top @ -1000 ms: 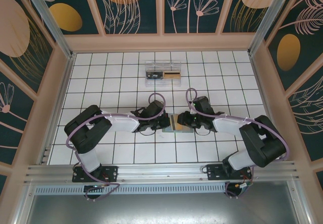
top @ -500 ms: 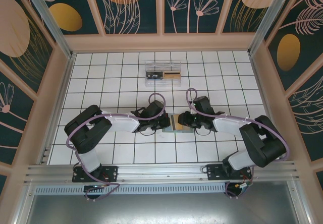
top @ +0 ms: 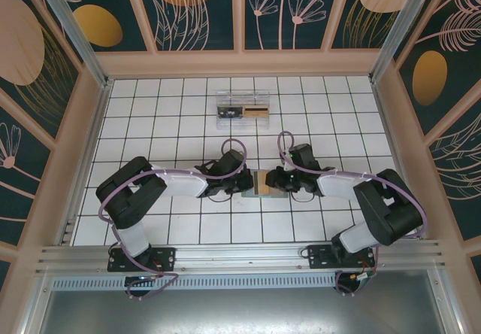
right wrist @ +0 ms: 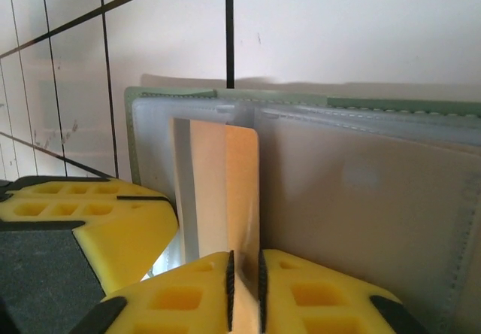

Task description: Take the credit cards out of the card holder

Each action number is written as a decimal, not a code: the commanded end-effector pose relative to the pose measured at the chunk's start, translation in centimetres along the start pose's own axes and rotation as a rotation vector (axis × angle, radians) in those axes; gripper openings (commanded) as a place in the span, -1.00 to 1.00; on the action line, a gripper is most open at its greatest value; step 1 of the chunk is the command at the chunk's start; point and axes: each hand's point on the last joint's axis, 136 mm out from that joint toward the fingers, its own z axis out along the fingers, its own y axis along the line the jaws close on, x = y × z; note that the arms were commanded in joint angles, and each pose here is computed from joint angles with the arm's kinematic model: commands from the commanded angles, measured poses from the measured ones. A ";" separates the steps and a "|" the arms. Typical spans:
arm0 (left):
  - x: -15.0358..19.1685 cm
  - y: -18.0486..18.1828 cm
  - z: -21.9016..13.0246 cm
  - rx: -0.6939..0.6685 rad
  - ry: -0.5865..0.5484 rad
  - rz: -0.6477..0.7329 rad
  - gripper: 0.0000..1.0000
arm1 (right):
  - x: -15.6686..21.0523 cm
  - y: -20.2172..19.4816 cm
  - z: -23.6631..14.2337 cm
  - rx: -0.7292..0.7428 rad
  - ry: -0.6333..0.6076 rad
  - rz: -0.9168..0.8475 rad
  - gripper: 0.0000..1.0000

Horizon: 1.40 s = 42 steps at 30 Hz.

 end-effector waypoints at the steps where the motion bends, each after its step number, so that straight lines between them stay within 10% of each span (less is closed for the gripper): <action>1: 2.1 3.4 0.9 -0.116 0.061 -0.015 -1.00 | 0.3 0.1 0.2 -0.035 0.014 0.010 -0.79; 42: 0.4 1.4 -1.3 -0.048 -0.028 -0.006 -0.79 | -2.1 -1.9 -10.4 -0.007 -0.285 0.044 -1.00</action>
